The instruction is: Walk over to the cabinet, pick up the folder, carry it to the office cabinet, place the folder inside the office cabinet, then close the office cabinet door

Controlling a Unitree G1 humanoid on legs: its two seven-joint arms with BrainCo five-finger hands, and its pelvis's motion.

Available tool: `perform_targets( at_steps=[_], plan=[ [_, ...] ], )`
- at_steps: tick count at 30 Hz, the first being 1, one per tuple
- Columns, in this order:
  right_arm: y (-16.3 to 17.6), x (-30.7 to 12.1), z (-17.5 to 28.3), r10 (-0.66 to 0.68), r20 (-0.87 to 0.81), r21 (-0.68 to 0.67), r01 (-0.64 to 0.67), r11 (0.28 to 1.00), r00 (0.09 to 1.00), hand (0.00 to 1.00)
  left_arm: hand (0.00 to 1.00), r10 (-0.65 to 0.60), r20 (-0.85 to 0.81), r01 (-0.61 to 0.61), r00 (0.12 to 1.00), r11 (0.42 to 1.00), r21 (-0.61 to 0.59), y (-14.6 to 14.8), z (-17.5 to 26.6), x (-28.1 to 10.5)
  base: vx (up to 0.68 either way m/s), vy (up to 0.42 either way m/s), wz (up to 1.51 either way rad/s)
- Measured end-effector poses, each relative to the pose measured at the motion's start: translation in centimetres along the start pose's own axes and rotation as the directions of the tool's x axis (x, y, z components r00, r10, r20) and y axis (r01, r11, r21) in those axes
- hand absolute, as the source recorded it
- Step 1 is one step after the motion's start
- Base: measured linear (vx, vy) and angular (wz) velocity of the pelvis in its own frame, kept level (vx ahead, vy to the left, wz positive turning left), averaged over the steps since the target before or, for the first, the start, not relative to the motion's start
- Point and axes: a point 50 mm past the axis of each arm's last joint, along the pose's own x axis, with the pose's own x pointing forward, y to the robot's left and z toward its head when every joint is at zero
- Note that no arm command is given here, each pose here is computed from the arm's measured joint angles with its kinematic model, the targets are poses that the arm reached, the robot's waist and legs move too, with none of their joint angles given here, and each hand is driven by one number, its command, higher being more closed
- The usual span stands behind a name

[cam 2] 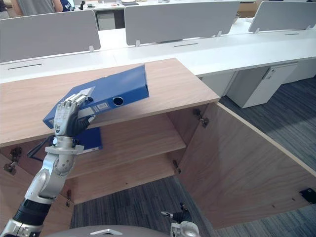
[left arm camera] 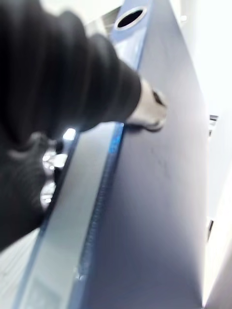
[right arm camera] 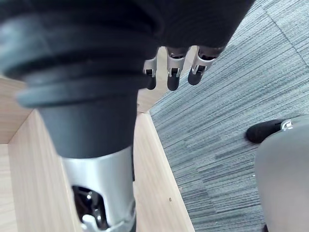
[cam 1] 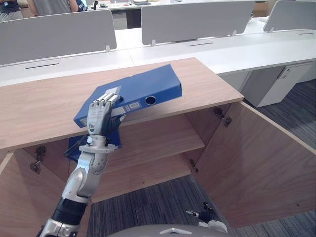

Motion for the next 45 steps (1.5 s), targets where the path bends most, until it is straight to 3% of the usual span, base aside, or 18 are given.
perform_targets(
  at_steps=[5, 12, 21, 27, 34, 40, 45],
  plan=[
    [-0.1, -0.1, 0.2, -0.002, 0.017, 0.003, 0.002, 1.0, 1.0, 0.0, 1.0, 0.1, -0.031, -0.103, 0.995, 0.985, -0.138, 2.0, 1.3, -1.2, -0.05, -0.009, -0.02],
    [0.9, -0.6, 1.1, 0.014, 0.075, 0.081, -0.02, 0.997, 0.997, 0.0, 1.0, 0.284, -0.109, -0.304, 0.953, 0.887, -0.348, 5.4, 3.0, -2.5, -0.06, -0.009, 0.04],
    [2.8, -2.8, 8.2, 0.027, 0.413, 0.172, -0.107, 0.979, 0.91, 0.0, 1.0, 0.506, -0.253, -0.559, 0.825, 0.656, -0.507, 9.8, 3.9, -4.4, -0.05, -0.004, 0.08],
    [3.0, -6.2, 13.6, -0.004, 0.663, 0.256, -0.223, 0.941, 0.749, 0.0, 1.0, 0.5, -0.348, -0.598, 0.793, 0.529, -0.603, 10.4, 3.7, -5.2, 0.01, 0.0, 0.04],
    [3.0, -10.7, 18.0, -0.031, 0.848, 0.257, -0.358, 0.898, 0.529, 0.0, 1.0, 0.407, -0.349, -0.524, 0.844, 0.49, -0.697, 10.1, 3.5, -5.4, 0.01, 0.0, 0.01],
    [3.6, -14.1, 20.5, -0.003, 0.94, 0.178, -0.484, 0.857, 0.341, 0.0, 1.0, 0.35, -0.345, -0.476, 0.871, 0.426, -0.769, 9.5, 3.6, -5.4, 0.0, 0.0, 0.0],
    [4.7, -15.5, 22.3, 0.061, 0.974, 0.076, -0.567, 0.82, 0.219, 0.0, 1.0, 0.256, -0.328, -0.412, 0.909, 0.44, -0.798, 7.7, 3.2, -5.5, 0.0, 0.0, 0.0]
  ],
)
